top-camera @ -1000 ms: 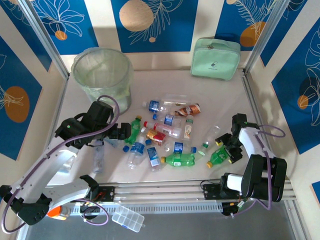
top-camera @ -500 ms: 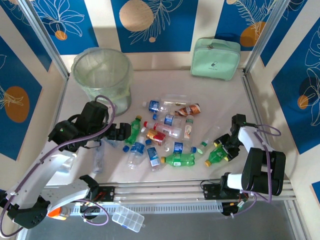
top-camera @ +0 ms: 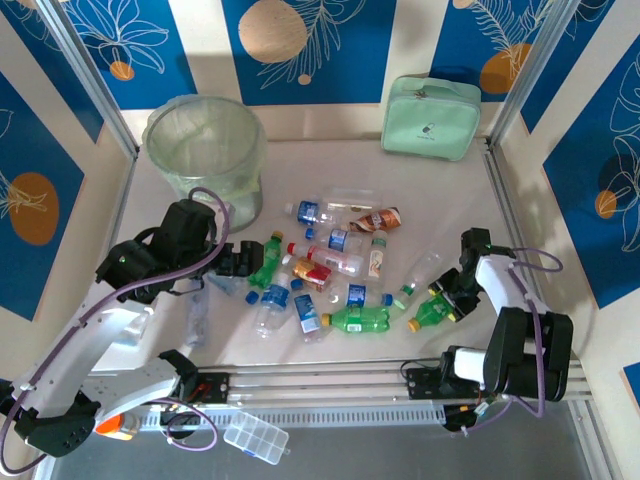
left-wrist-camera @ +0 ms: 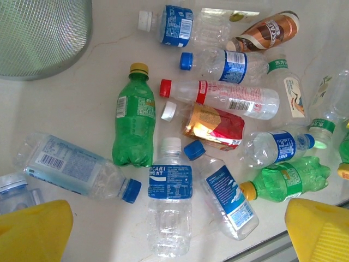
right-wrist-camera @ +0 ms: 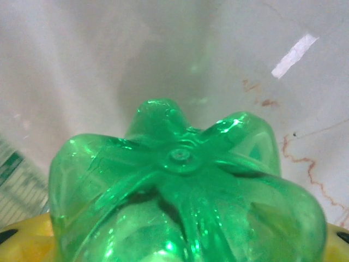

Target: Put the plastic bottles in the bin

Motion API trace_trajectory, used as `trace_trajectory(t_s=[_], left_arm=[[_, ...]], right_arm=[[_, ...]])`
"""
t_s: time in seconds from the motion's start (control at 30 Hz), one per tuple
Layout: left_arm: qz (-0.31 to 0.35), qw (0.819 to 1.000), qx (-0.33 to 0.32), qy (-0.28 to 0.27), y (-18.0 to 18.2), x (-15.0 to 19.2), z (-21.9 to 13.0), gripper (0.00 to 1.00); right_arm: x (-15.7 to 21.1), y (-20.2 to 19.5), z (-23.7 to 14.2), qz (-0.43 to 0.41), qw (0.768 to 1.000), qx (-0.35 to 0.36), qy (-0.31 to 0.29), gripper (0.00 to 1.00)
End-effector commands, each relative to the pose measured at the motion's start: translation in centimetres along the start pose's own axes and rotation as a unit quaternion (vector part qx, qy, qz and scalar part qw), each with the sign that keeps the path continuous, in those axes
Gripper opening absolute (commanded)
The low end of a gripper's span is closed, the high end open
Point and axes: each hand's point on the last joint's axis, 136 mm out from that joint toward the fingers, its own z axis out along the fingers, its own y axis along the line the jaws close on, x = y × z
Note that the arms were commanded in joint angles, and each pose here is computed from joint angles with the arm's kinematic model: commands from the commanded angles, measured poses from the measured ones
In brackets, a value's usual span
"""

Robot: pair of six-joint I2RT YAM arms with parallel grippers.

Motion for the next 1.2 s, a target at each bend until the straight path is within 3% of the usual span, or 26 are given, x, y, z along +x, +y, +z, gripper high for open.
trace_trajectory(t_s=[0.0, 0.2, 0.4, 0.5, 0.67, 0.9, 1.17], left_arm=[[0.001, 1.0, 0.001, -0.014, -0.1, -0.5, 0.2, 0.99], [-0.004, 0.999, 0.037, -0.032, -1.7, -1.8, 0.7, 0.99], [0.033, 0.994, 0.094, -0.037, -4.0, -2.4, 0.9, 0.99], [0.03, 0.992, 0.113, -0.038, -4.8, -2.8, 1.3, 0.99], [0.03, 0.979, 0.202, -0.024, -8.4, -3.4, 2.5, 0.99], [0.026, 0.939, 0.343, -0.007, -14.2, -4.6, 3.7, 0.99], [0.035, 0.873, 0.487, -0.011, -19.7, -6.6, 2.8, 0.99]], right_arm=[[0.6, 0.1, -2.3, 0.003, 1.0, -0.005, -0.011, 0.53], [1.1, 2.0, -6.1, -0.018, 0.997, -0.062, -0.044, 0.47], [2.1, 5.4, -12.0, -0.077, 0.983, -0.151, -0.068, 0.44], [3.3, 8.1, -15.4, -0.124, 0.966, -0.215, -0.071, 0.44], [7.1, 12.7, -19.7, -0.217, 0.924, -0.312, -0.038, 0.45], [9.9, 17.1, -24.0, -0.248, 0.86, -0.443, -0.056, 0.45], [12.2, 21.6, -27.1, -0.316, 0.784, -0.526, -0.095, 0.47]])
